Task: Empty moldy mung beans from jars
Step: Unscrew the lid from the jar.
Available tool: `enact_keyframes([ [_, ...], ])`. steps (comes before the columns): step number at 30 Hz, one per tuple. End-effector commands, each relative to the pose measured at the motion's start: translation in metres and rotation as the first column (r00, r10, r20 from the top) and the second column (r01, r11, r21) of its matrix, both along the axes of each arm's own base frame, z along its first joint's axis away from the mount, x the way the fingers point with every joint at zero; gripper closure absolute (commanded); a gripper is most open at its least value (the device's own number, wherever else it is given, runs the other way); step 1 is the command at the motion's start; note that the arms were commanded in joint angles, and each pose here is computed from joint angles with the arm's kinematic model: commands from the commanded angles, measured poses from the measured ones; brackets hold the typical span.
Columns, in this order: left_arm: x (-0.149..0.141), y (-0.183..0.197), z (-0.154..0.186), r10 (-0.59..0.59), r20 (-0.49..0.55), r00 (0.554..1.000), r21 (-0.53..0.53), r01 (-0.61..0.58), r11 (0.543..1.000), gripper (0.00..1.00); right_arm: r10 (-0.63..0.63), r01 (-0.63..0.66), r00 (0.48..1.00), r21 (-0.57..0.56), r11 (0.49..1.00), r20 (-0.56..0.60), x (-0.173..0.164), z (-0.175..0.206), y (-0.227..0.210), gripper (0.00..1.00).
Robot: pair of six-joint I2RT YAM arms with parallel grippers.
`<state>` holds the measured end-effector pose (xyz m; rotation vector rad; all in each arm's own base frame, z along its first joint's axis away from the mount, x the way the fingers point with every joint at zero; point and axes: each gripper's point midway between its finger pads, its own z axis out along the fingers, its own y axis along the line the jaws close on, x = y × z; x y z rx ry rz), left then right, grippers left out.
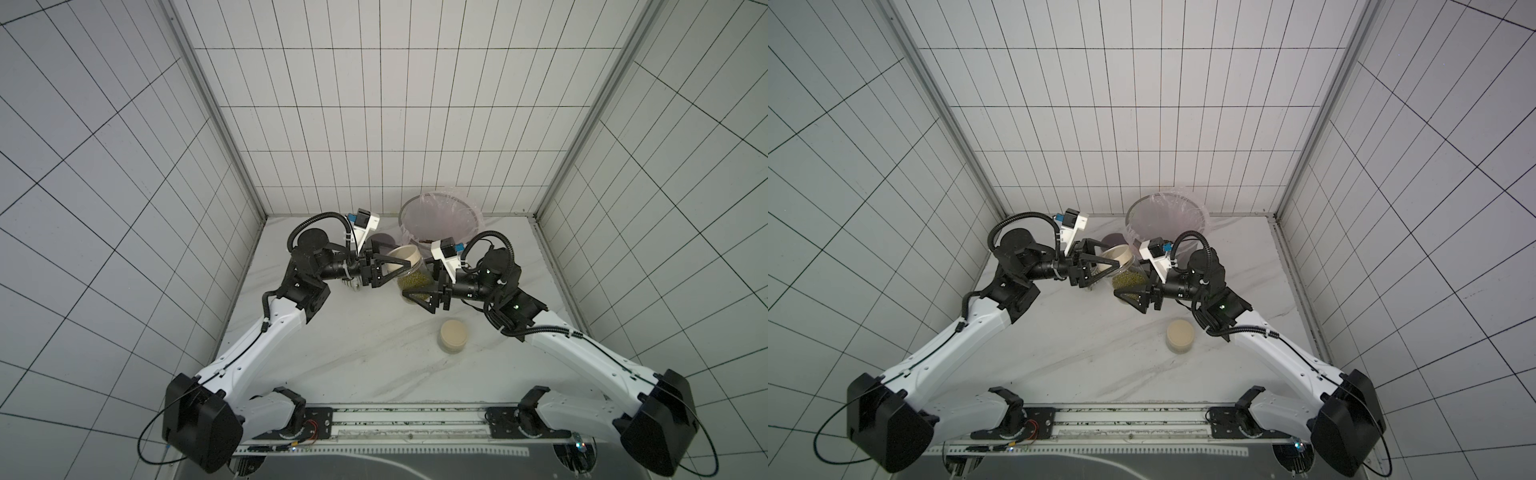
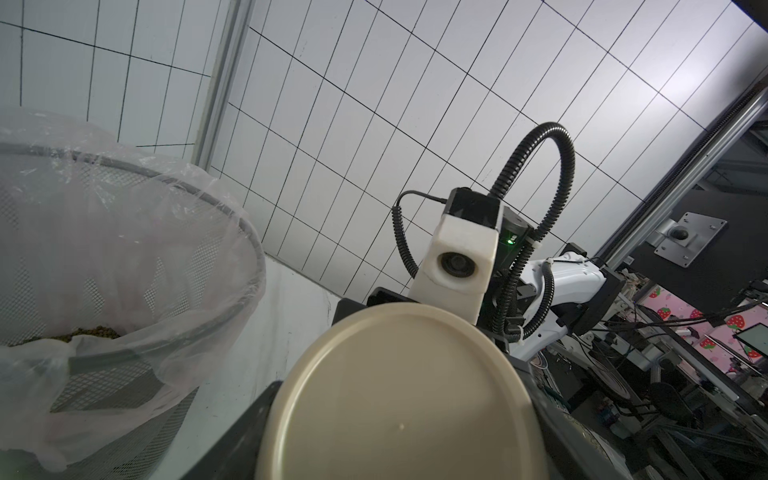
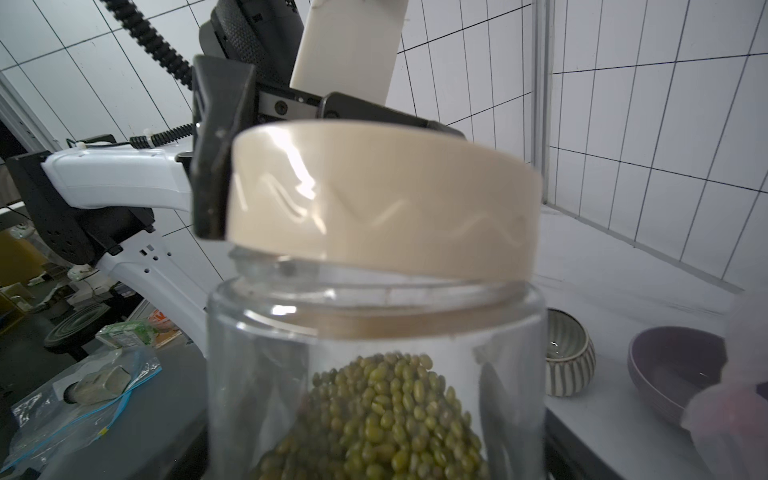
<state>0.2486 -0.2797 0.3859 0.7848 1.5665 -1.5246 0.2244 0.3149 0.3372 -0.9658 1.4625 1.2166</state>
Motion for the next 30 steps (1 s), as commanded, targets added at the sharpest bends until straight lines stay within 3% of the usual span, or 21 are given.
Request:
enact_keyframes([
  [1,-0.010,-0.008,-0.004,-0.005,-0.075,0.997,0.040,0.007,0.999,0.50,-0.122,0.113,0.967,0.050,0.992,0.224,0.014,0.043,-0.006,0.44],
  [8,-0.003,-0.011,-0.013,0.091,-0.120,0.989,0.105,-0.078,0.991,0.58,-0.256,0.257,0.909,0.041,0.966,0.330,0.025,0.042,-0.016,0.44],
  [16,0.029,0.005,-0.034,0.339,-0.189,0.922,0.237,-0.292,0.927,0.64,-0.349,0.379,0.823,0.024,0.925,0.448,0.030,0.033,-0.018,0.44],
  [30,0.049,0.011,-0.064,0.498,-0.329,0.802,0.428,-0.343,0.836,0.66,-0.351,0.445,0.722,-0.013,0.895,0.596,0.029,0.011,-0.006,0.44],
])
